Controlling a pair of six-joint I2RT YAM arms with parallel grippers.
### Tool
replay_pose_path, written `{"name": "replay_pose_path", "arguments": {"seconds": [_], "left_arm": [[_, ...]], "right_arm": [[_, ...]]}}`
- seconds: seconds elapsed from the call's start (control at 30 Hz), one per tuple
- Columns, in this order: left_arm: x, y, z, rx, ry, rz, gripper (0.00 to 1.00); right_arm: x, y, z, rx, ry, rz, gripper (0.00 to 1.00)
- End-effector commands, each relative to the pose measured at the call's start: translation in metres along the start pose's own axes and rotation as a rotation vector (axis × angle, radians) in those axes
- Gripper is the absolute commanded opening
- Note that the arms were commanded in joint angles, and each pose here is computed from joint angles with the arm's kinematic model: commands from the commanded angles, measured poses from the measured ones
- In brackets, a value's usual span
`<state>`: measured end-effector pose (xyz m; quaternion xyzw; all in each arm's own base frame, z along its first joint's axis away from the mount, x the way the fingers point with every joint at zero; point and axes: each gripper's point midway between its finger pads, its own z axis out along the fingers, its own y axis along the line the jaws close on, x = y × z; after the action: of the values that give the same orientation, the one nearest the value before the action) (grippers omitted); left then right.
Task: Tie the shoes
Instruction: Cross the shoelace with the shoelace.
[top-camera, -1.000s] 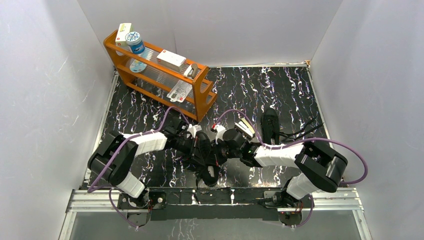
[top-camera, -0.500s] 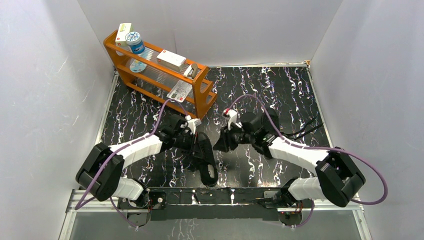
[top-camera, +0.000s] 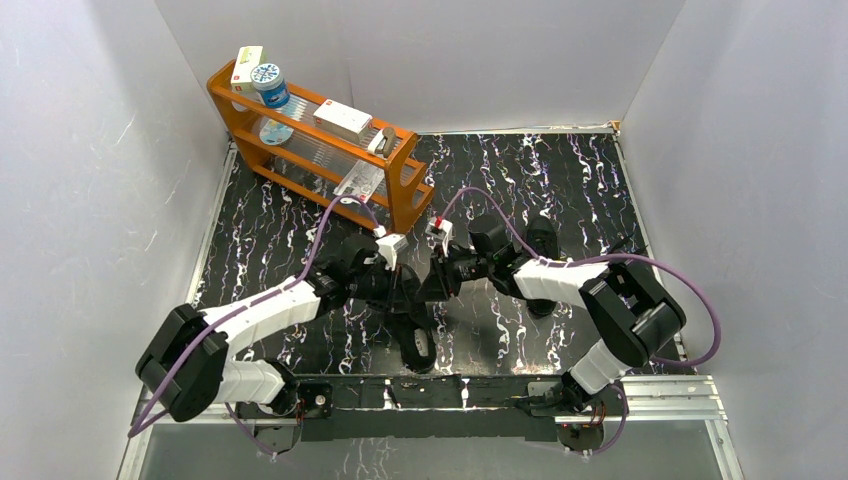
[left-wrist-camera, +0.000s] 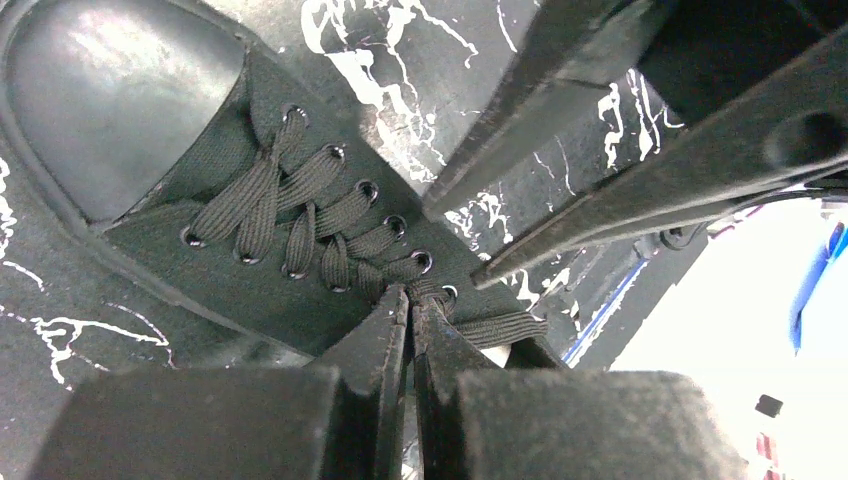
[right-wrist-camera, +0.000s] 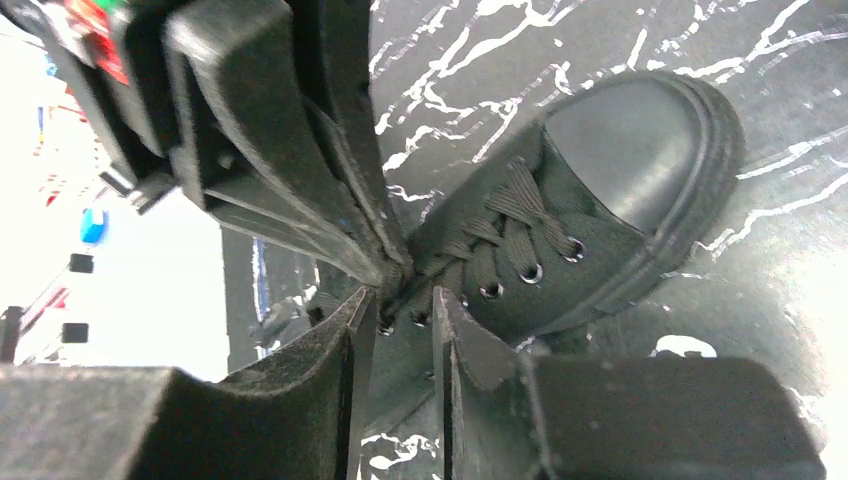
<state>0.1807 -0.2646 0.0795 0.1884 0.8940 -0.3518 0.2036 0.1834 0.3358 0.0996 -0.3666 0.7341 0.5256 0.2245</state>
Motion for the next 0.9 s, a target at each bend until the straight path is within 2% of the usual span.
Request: {"name": "replay_pose_path", "arguments": {"seconds": [0.0, 0.37, 0.6, 0.73, 0.87], "left_arm": [[-0.009, -0.002, -0.007, -0.015, -0.080, 0.031, 0.00], [-0.006, -0.005, -0.007, -0.005, -0.083, 0.031, 0.00], [-0.005, -0.007, -0.009, 0.000, -0.083, 0.033, 0.00], [-0.006, -0.008, -0.010, 0.005, -0.088, 0.037, 0.00], [-0.005, -0.009, -0.011, 0.009, -0.086, 0.034, 0.00]], "right_arm": [[-0.023, 0.027, 0.005, -0.127, -0.076, -0.061, 0.33], [0.002, 0.024, 0.018, -0.146, -0.046, -0.001, 0.32], [0.009, 0.021, 0.022, -0.158, -0.030, 0.014, 0.13], [0.010, 0.017, 0.021, -0.134, -0.033, 0.015, 0.21], [0.013, 0.014, 0.023, -0.122, -0.020, 0.014, 0.23]]}}
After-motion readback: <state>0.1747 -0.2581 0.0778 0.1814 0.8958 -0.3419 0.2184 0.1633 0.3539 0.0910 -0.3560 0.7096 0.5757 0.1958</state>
